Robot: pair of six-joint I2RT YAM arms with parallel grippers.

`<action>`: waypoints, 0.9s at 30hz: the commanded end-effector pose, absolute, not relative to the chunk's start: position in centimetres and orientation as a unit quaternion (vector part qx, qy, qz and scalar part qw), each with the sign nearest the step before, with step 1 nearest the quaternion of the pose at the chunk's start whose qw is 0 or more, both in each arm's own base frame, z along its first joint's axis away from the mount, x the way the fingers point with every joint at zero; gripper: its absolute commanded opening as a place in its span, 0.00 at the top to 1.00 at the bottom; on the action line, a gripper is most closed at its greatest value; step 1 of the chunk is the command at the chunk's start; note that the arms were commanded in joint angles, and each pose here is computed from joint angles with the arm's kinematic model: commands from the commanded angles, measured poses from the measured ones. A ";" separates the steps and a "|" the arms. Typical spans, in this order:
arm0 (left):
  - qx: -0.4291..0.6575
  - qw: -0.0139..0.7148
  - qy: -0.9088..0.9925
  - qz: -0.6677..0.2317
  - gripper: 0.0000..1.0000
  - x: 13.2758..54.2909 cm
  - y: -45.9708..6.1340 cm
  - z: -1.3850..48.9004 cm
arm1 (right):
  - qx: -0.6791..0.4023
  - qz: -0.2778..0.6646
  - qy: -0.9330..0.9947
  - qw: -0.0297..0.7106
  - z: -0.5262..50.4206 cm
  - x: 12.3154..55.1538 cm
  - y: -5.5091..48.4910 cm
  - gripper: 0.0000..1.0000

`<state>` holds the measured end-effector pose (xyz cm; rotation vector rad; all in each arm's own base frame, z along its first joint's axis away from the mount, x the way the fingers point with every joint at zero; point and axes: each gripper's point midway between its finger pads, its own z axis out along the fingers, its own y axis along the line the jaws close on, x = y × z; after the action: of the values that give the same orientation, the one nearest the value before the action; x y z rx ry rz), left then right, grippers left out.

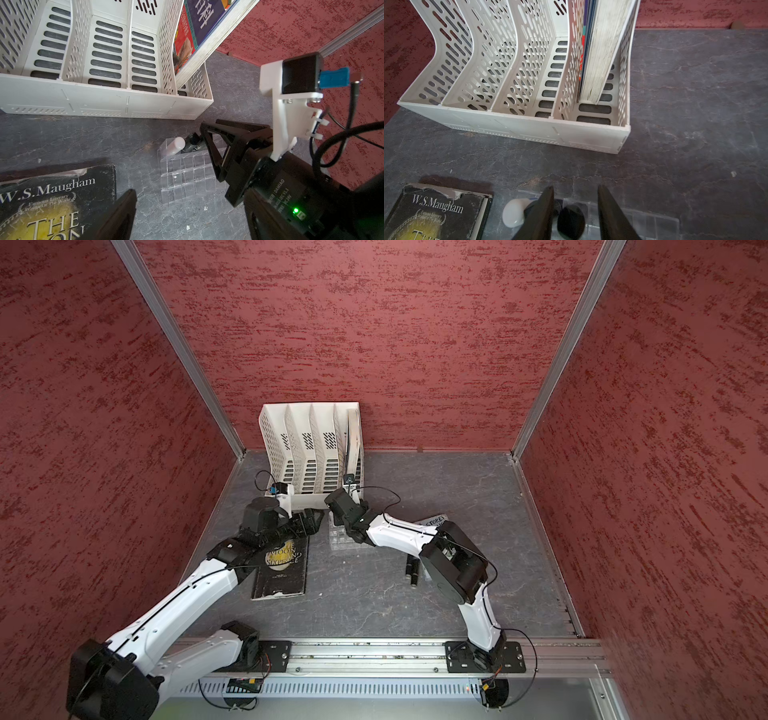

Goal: Arrange the lipsticks in the organizer
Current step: Place the lipstick in the storage box, then pick up the lipstick at the center of the board.

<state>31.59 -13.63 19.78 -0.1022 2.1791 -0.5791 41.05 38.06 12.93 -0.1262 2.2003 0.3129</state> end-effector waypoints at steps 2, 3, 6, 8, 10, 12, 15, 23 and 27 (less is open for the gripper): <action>-0.036 0.446 0.867 -0.220 0.17 31.7 -13.5 21.1 | -0.030 0.121 0.888 0.443 15.2 40.6 36.4 0.60; -0.032 0.448 0.868 -0.212 0.18 31.6 -13.5 21.2 | -0.022 0.119 0.889 0.442 16.0 40.2 35.5 0.60; 0.022 0.466 0.868 -0.169 0.18 31.0 -15.1 22.0 | 0.012 0.111 0.905 0.410 16.4 38.5 30.6 0.59; 0.070 0.467 0.868 -0.154 0.18 30.4 -17.6 22.0 | 0.036 0.111 0.913 0.391 17.0 37.1 26.7 0.59; 0.109 0.444 0.876 -0.157 0.17 29.6 -20.9 21.0 | 0.048 0.101 0.931 0.348 16.2 35.2 23.3 0.61; 0.135 0.415 0.883 -0.172 0.17 28.5 -24.4 20.1 | 0.063 0.099 0.949 0.294 15.2 32.8 20.1 0.66; 0.145 0.337 0.912 -0.183 0.20 27.1 -29.2 16.7 | 0.081 0.091 0.968 0.218 13.6 28.2 16.6 0.73; 0.111 0.207 0.946 -0.224 0.28 24.2 -35.2 11.2 | 0.056 0.083 0.988 0.118 10.2 23.7 16.3 0.76; 0.072 0.203 0.949 -0.229 0.28 24.8 -32.8 10.7 | 0.043 0.073 0.991 0.106 8.4 24.7 17.7 0.72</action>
<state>24.42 -34.20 10.21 0.3343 2.6326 -0.5862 24.55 16.17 8.63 0.1683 2.8929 0.1751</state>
